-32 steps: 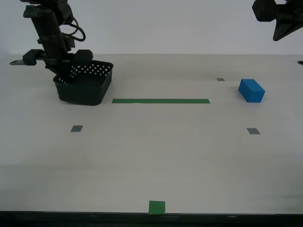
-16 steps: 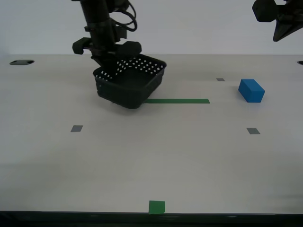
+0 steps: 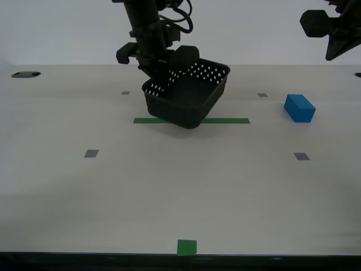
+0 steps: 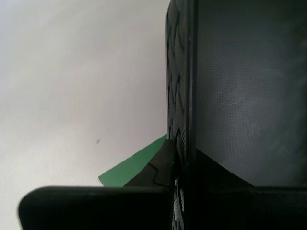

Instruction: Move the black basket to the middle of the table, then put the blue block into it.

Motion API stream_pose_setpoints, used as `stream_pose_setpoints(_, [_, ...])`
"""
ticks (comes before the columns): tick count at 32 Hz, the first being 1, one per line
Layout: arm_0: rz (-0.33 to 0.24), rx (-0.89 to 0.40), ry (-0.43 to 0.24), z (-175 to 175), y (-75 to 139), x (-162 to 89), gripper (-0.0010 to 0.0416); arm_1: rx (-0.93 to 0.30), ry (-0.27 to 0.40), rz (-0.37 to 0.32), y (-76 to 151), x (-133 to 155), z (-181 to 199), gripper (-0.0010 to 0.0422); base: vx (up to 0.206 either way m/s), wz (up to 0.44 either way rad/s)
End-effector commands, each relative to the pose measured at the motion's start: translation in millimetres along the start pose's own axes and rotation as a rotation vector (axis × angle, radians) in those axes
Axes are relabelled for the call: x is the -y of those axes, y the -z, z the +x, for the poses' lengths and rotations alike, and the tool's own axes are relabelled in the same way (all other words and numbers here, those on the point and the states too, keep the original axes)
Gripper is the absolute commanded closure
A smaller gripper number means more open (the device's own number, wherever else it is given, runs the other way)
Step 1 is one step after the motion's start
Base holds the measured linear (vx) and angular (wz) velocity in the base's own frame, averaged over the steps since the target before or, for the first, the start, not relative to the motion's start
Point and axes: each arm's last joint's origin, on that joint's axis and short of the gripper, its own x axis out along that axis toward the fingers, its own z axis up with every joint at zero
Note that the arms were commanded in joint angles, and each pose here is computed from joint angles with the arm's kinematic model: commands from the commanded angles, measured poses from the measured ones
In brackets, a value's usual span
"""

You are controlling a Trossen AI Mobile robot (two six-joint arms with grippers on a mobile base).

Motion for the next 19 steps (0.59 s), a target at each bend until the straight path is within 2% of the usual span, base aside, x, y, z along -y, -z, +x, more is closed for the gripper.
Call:
stream_pose_setpoints(1, [0.001, -0.002, 0.0, 0, 0, 0, 0.0403, -0.018, 0.01, -0.003, 1, 1, 11, 0.0413, 0.0, 0.0])
stream_pose_setpoints(9, [0.0, -0.003, 0.0, 0, 1, 0, 0.0403, 0.019, 0.018, -0.016, -8, 2, 10, 0.0404, 0.0, 0.0])
stream_pose_setpoints(13, [0.0, -0.003, 0.0, 0, 1, 0, 0.0403, 0.028, 0.019, -0.023, -12, 3, 4, 0.0321, 0.0, 0.0])
stream_pose_setpoints(14, [0.0, -0.003, 0.0, 0, 0, 0, 0.0403, 0.029, 0.019, -0.031, -14, 4, 2, 0.0277, 0.0, 0.0])
stream_pose_setpoints(17, [-0.001, -0.003, 0.0, 0, 1, 0, 0.0403, 0.032, 0.019, -0.035, -15, 4, 2, 0.0226, 0.0, 0.0])
stream_pose_setpoints(19, [-0.001, -0.004, -0.001, 0, 1, 0, 0.0403, 0.031, 0.018, -0.034, -18, 4, -4, 0.021, 0.0, 0.0])
